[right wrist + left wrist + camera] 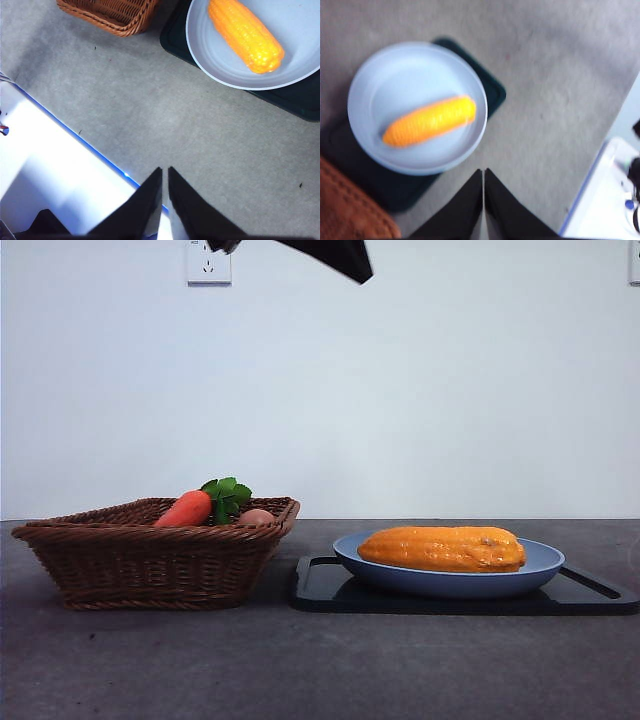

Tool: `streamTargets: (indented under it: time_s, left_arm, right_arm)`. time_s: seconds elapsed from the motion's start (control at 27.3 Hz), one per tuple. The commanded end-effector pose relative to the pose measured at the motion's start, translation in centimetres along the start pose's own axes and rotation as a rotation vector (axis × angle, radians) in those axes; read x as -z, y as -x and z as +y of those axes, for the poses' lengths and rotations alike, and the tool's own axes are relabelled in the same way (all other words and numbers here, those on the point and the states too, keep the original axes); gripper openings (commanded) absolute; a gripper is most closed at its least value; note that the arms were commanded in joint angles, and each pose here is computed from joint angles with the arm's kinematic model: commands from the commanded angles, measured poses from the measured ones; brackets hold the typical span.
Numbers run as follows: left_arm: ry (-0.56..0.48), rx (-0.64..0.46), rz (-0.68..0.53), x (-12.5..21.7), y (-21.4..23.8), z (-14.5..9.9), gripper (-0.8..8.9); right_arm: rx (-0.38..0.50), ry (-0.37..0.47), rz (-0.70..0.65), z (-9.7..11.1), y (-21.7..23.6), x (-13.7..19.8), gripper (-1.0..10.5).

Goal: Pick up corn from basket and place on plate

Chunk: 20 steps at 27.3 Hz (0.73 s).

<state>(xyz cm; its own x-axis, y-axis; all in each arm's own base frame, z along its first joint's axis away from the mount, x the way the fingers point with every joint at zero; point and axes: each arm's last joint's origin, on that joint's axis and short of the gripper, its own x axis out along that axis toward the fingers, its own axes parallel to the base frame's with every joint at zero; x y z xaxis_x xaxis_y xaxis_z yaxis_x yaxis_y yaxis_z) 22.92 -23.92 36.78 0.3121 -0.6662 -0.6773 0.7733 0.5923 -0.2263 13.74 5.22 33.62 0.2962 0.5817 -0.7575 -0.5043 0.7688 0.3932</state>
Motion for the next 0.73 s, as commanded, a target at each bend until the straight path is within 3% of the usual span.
streamTargets:
  time_s: [0.04, 0.37, 0.73]
  left_arm:
    - [-0.032, 0.012, -0.087, -1.2, 0.4, -0.4, 0.07]
    - [-0.163, -0.040, -0.266, -2.8, 1.9, 1.0, 0.07]
    - [-0.118, -0.273, -0.522, -2.4, 12.5, 5.2, 0.07]
  right_arm:
    - [-0.002, 0.018, -0.014, 0.2, 0.2, -0.4, 0.0]
    - [-0.002, 0.018, -0.015, 0.2, 0.2, -0.4, 0.0]
    - [-0.002, 0.017, -0.015, 0.2, 0.2, -0.4, 0.0]
